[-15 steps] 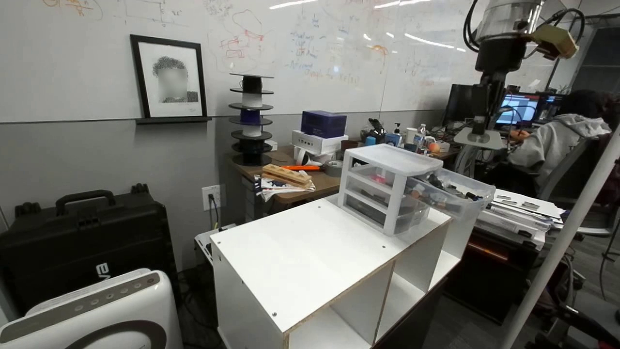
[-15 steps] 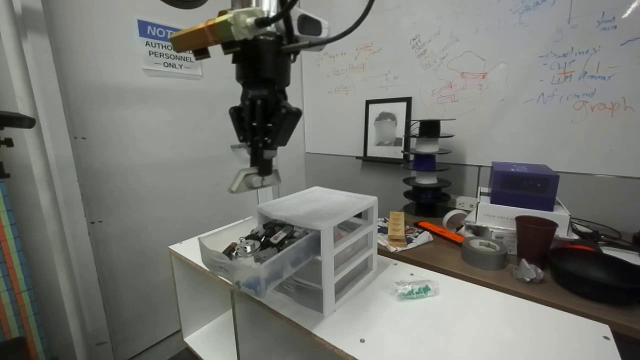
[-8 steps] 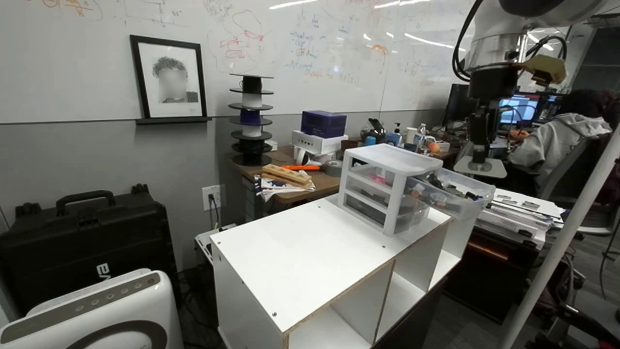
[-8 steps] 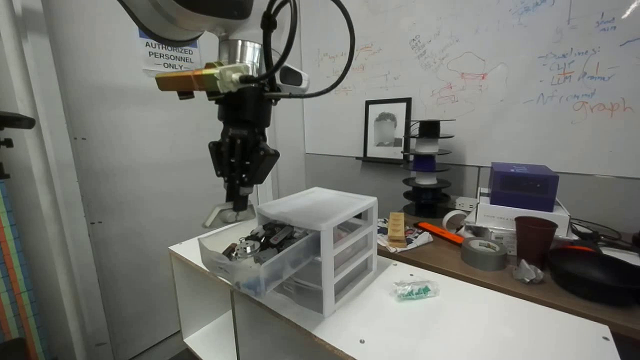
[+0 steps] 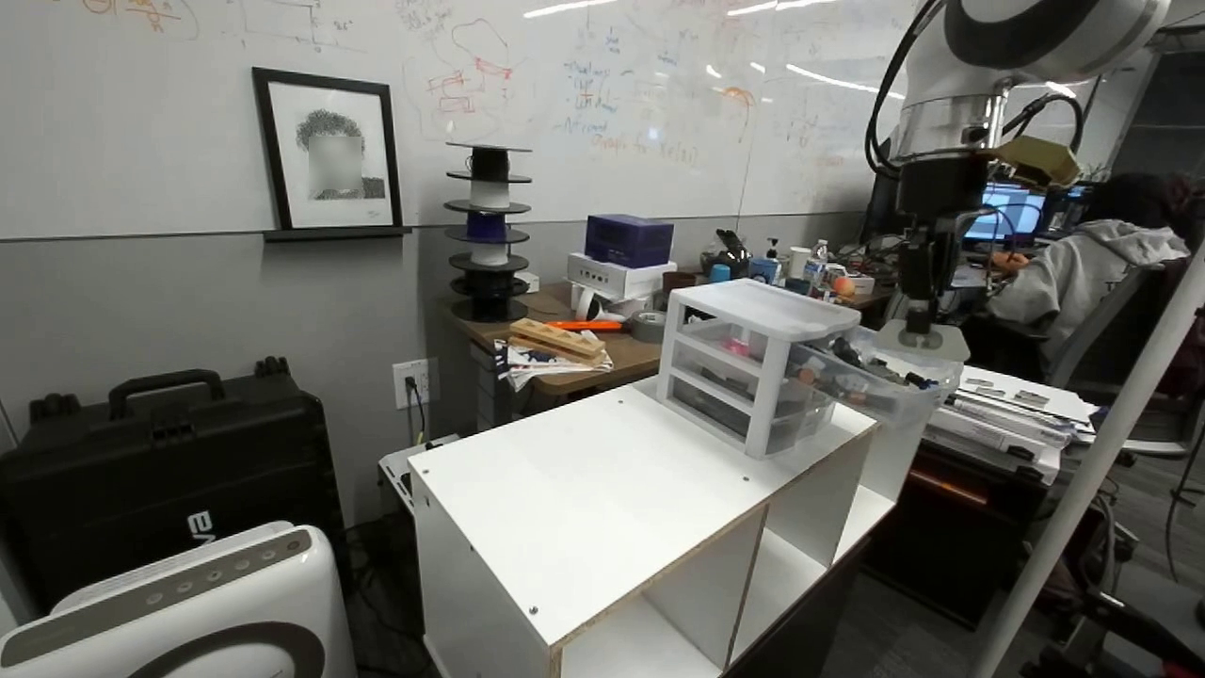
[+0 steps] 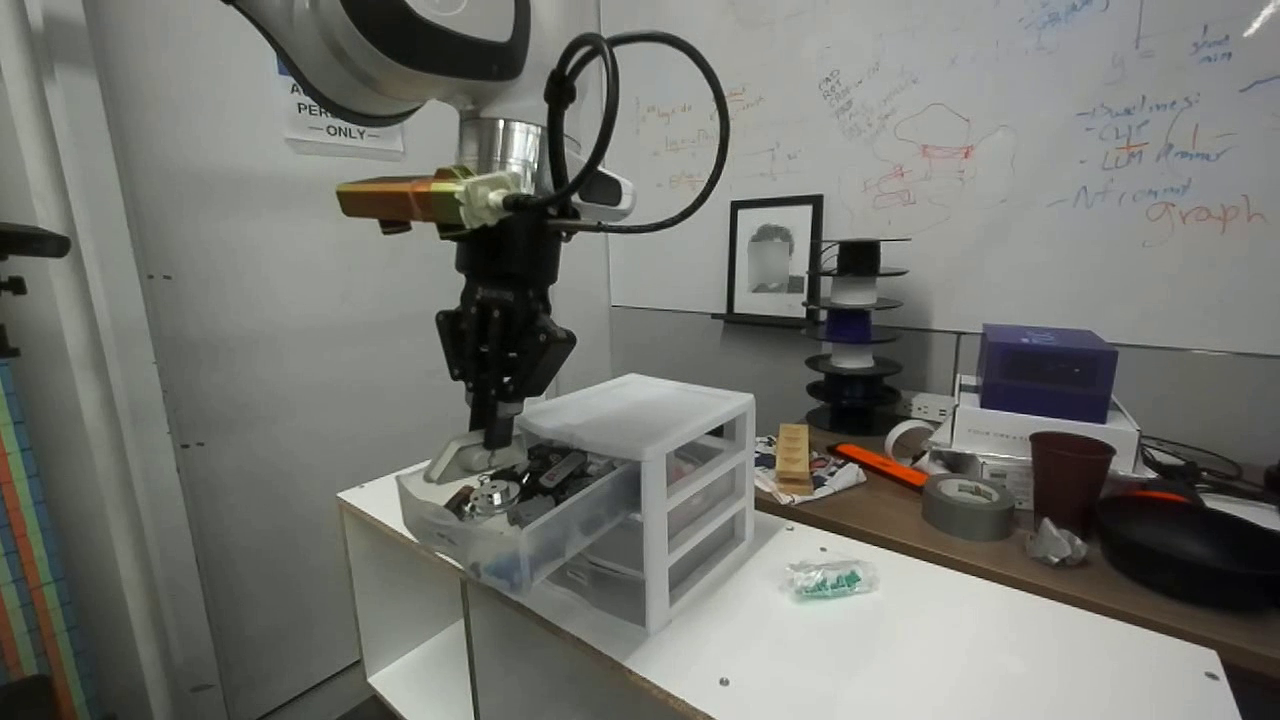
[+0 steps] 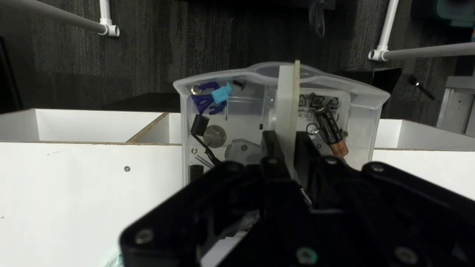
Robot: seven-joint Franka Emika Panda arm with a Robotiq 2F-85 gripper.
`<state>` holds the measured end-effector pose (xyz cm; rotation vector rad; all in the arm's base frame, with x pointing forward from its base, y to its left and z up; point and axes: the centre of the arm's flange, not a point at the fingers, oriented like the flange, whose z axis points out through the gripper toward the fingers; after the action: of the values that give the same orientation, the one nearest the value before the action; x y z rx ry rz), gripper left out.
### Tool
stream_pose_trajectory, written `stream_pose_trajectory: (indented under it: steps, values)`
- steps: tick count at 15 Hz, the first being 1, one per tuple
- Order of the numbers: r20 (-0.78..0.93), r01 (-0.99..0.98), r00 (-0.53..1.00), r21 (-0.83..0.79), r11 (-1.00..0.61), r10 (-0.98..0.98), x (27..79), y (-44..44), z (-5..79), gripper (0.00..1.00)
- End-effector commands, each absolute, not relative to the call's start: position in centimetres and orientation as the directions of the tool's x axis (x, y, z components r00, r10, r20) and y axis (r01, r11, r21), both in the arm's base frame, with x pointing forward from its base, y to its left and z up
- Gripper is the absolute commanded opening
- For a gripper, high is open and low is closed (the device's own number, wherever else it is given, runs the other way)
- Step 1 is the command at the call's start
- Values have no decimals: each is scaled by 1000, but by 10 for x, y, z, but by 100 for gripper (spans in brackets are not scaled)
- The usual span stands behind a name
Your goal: Put the objects on the right in the top drawer of the dresser
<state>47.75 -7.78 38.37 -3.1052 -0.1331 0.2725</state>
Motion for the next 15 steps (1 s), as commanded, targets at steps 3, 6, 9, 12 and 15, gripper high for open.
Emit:
stream_pose_trajectory:
  steps: [3, 6, 9, 12, 15]
  values:
    - [-97, 33, 995, -13, -999, 34, 489, -81, 388, 4]
    - [-89, 8, 996, -5, -1000, 8, 490, -81, 388, 4]
    - [-88, -42, 995, 7, -999, -43, 490, -80, 388, 4]
    - [-70, -71, 995, 18, -997, -72, 491, -81, 388, 6]
    - [-42, -87, 995, 21, -996, -88, 494, -82, 389, 40]
